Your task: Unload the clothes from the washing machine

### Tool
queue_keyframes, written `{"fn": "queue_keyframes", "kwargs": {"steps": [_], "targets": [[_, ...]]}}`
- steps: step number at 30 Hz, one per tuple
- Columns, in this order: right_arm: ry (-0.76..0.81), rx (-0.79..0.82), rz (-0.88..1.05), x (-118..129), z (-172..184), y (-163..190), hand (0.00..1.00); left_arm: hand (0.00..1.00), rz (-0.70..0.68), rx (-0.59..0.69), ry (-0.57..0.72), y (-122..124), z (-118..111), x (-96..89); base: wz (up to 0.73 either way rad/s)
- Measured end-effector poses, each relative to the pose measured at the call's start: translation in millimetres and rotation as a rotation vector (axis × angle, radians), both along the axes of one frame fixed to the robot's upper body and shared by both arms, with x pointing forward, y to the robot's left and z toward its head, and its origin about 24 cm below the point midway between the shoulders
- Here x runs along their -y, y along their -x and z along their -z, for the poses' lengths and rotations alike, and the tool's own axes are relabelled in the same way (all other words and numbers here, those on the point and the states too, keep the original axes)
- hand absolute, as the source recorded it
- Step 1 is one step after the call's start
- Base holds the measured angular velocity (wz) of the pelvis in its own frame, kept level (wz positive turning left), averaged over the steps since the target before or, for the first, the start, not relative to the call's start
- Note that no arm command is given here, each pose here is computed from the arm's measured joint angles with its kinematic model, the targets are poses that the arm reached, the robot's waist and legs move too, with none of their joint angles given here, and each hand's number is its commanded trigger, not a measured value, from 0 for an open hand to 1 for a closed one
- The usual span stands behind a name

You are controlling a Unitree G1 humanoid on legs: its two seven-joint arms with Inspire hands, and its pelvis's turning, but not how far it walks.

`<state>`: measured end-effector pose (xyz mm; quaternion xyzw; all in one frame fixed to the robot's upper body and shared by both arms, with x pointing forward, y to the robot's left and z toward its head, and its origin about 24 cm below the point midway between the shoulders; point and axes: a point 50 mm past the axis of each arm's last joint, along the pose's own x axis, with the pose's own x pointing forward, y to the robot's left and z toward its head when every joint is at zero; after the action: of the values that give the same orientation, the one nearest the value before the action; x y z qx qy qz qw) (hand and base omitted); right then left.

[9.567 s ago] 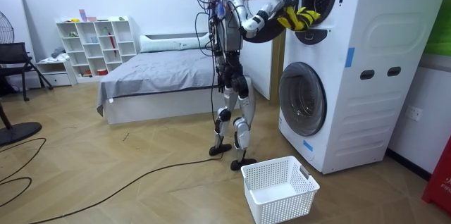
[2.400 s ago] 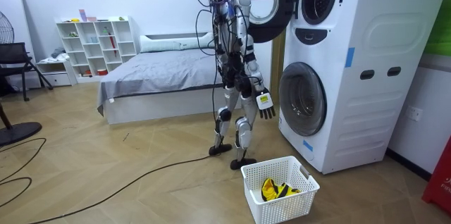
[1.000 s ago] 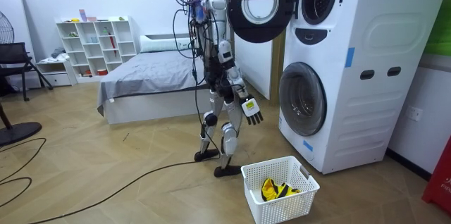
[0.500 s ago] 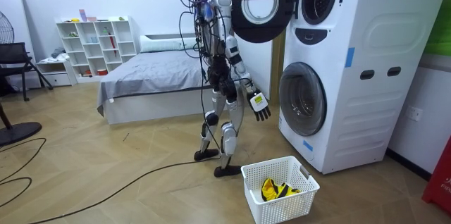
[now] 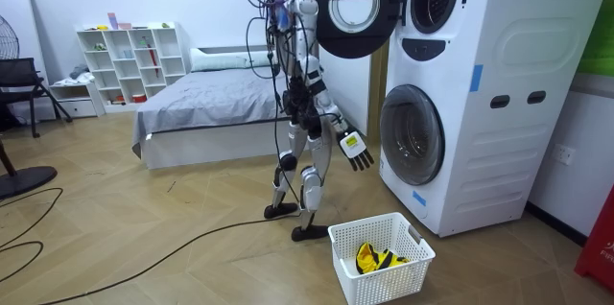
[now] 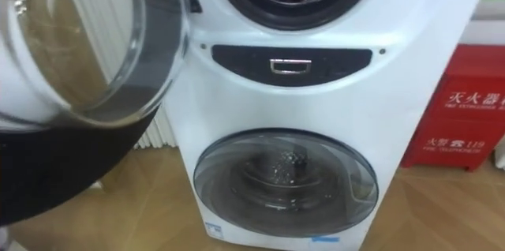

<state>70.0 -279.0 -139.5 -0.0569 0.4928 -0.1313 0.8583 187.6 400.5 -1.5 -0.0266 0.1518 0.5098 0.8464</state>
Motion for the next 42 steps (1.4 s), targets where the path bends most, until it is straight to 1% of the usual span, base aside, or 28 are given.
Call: {"fn": "queue_keyframes", "kwargs": {"steps": [1, 3, 4, 5, 6, 7, 9, 10, 12, 15, 18, 22, 24, 26, 27, 28, 29, 30, 31, 32, 33, 34, 36, 37, 39, 40, 42], "targets": [[0.001, 0.003, -0.006, -0.1, -0.5, 0.1, 0.00, 0.00, -0.005, 0.033, -0.021, -3.5, -9.5, -3.3, 0.00], [0.006, 0.006, -0.006, 0.7, -1.6, 2.8, 0.00, 0.00, -0.014, 0.142, -0.087, -16.7, -42.9, -12.7, -0.10], [0.007, 0.006, -0.007, 0.9, -2.1, 4.1, 0.00, 0.00, -0.015, 0.172, -0.104, -20.0, -51.7, -13.6, -0.07], [0.008, 0.011, -0.009, 0.9, -2.9, 4.8, 0.00, 0.00, -0.010, 0.238, -0.146, -25.9, -71.4, -14.0, -0.04], [0.010, 0.010, -0.009, 1.4, -3.0, 5.0, 0.00, 0.00, 0.003, 0.307, -0.197, -30.3, -92.4, -12.6, -0.05], [0.011, 0.009, -0.006, 1.9, -3.1, 5.5, 0.00, 0.00, 0.013, 0.335, -0.220, -32.2, -101.7, -11.6, -0.08], [0.009, 0.007, -0.003, 3.9, -3.7, 6.3, 0.00, 0.00, 0.058, 0.450, -0.301, -40.3, -138.6, -5.0, -0.09], [0.007, 0.005, -0.005, 4.1, -3.6, 6.6, 0.00, 0.00, 0.070, 0.483, -0.314, -43.9, -147.6, -2.4, -0.08], [-0.004, 0.002, -0.009, 2.4, -2.9, 6.1, 0.00, 0.00, 0.102, 0.570, -0.359, -52.1, -174.3, 3.9, 0.00], [-0.016, 0.004, -0.015, 0.1, -2.3, 4.7, 0.00, 0.00, 0.139, 0.651, -0.403, -56.6, -198.6, 11.3, 0.00], [-0.017, 0.011, -0.021, -1.1, -2.6, 1.8, 0.00, 0.00, 0.169, 0.695, -0.433, -56.9, -210.6, 19.1, 0.03], [-0.029, -0.003, -0.060, -6.1, -0.9, -2.6, 0.00, 0.00, 0.211, 0.714, -0.432, -60.5, -212.2, 30.8, 0.13], [-0.043, -0.013, -0.070, -10.8, 1.1, -4.6, 0.00, 0.00, 0.263, 0.735, -0.412, -64.4, -212.4, 45.0, 0.23], [-0.070, -0.039, -0.088, -19.8, 5.3, -3.9, 0.00, 0.00, 0.380, 0.793, -0.389, -71.8, -211.1, 82.4, 0.29], [-0.088, -0.060, -0.120, -25.8, 7.8, -5.5, 0.00, 0.00, 0.467, 0.817, -0.372, -77.0, -209.1, 107.9, 0.21], [-0.095, -0.069, -0.141, -29.3, 8.8, -7.3, 0.00, 0.00, 0.518, 0.828, -0.364, -79.6, -207.8, 122.1, 0.22], [-0.108, -0.072, -0.183, -35.7, 9.6, -13.9, 0.00, 0.00, 0.641, 0.838, -0.345, -84.8, -202.6, 151.7, 0.12], [-0.117, -0.065, -0.229, -42.3, 9.5, -22.1, 0.00, 0.00, 0.764, 0.812, -0.332, -90.6, -192.6, 179.4, 0.07], [-0.124, -0.058, -0.246, -46.3, 9.5, -27.3, 0.00, 0.00, 0.799, 0.799, -0.305, -92.7, -185.7, 191.0, 0.12], [-0.144, -0.043, -0.268, -54.4, 9.4, -35.1, 0.00, 0.00, 0.854, 0.788, -0.232, -95.5, -175.1, 210.2, 0.16], [-0.161, -0.033, -0.297, -61.4, 8.9, -41.4, 0.00, 0.00, 0.909, 0.774, -0.174, -96.1, -166.2, 225.5, 0.13], [-0.167, -0.032, -0.311, -63.8, 8.7, -43.9, 0.00, 0.00, 0.936, 0.766, -0.149, -95.3, -161.4, 231.9, 0.00], [-0.172, -0.043, -0.345, -69.4, 9.1, -48.5, 0.00, 0.00, 1.045, 0.735, -0.080, -93.3, -147.9, 254.9, 0.03], [-0.173, -0.043, -0.350, -70.4, 9.2, -49.3, 0.00, 0.00, 1.070, 0.731, -0.064, -93.2, -145.5, 260.9, 0.06], [-0.186, -0.043, -0.389, -76.6, 9.0, -53.2, 0.00, 0.00, 1.168, 0.702, -0.019, -91.6, -134.0, 280.0, -0.02], [-0.190, -0.044, -0.392, -77.7, 9.2, -53.0, 0.00, 0.00, 1.163, 0.709, -0.016, -91.7, -132.2, 281.1, 0.00], [-0.198, -0.056, -0.405, -79.7, 10.2, -51.7, 0.00, 0.00, 1.204, 0.675, -0.011, -93.7, -120.4, 286.9, 0.02]]}}
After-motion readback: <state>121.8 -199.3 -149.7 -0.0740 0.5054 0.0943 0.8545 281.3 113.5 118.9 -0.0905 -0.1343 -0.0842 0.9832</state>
